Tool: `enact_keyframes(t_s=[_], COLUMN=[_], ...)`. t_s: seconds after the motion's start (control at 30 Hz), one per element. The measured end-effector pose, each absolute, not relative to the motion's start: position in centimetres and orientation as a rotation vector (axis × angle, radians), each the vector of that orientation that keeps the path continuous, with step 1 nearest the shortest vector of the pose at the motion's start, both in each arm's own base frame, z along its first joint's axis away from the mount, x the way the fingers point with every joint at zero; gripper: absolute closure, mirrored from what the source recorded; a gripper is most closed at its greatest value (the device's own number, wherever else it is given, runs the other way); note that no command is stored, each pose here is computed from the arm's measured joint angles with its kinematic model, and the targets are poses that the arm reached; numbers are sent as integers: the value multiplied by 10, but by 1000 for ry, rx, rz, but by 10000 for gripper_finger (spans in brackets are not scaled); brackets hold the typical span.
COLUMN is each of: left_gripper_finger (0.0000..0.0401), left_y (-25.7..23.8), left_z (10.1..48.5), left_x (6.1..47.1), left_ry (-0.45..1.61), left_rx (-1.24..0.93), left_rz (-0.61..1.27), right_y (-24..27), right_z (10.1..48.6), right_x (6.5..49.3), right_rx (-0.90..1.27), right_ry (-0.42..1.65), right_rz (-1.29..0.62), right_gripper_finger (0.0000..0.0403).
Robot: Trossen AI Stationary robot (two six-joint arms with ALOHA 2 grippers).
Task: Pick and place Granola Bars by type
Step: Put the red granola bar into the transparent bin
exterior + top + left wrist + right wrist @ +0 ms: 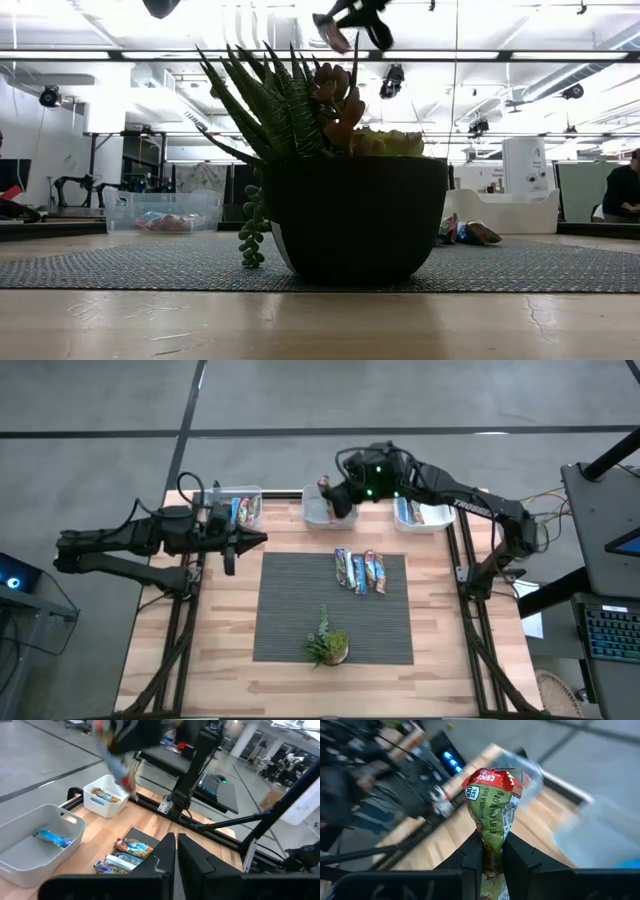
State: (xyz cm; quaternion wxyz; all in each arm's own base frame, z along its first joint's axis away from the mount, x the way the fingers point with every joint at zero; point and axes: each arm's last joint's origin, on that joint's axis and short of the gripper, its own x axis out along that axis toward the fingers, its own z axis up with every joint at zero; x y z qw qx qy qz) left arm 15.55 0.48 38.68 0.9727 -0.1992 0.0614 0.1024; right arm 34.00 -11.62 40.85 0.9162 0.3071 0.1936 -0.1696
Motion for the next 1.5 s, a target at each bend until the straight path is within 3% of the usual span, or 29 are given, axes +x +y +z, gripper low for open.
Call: enact_keyframes(t_s=[0.3, 0.47, 0.67, 0.9, 1.3, 1.5], left_gripper_finger=[306, 268, 263, 263, 263, 263], left_y=[5, 6, 5, 5, 5, 7], left_z=[379, 386, 403, 408, 432, 439], left_x=[179, 190, 197, 197, 203, 218], left_ry=[155, 67, -104, -153, -198, -85], left_rx=[-398, -347, -255, -223, -168, -113], left_rz=[221, 227, 186, 161, 169, 223], right_y=[-112, -105, -99, -82, -54, -48], right_z=[466, 487, 506, 520, 535, 536], right_x=[353, 352, 345, 341, 339, 340], right_rx=[499, 433, 400, 328, 273, 236], right_ry=[249, 188, 128, 92, 37, 29], right_rz=[-220, -181, -156, -97, -11, 3], right_gripper_finger=[356, 356, 356, 356, 356, 356])
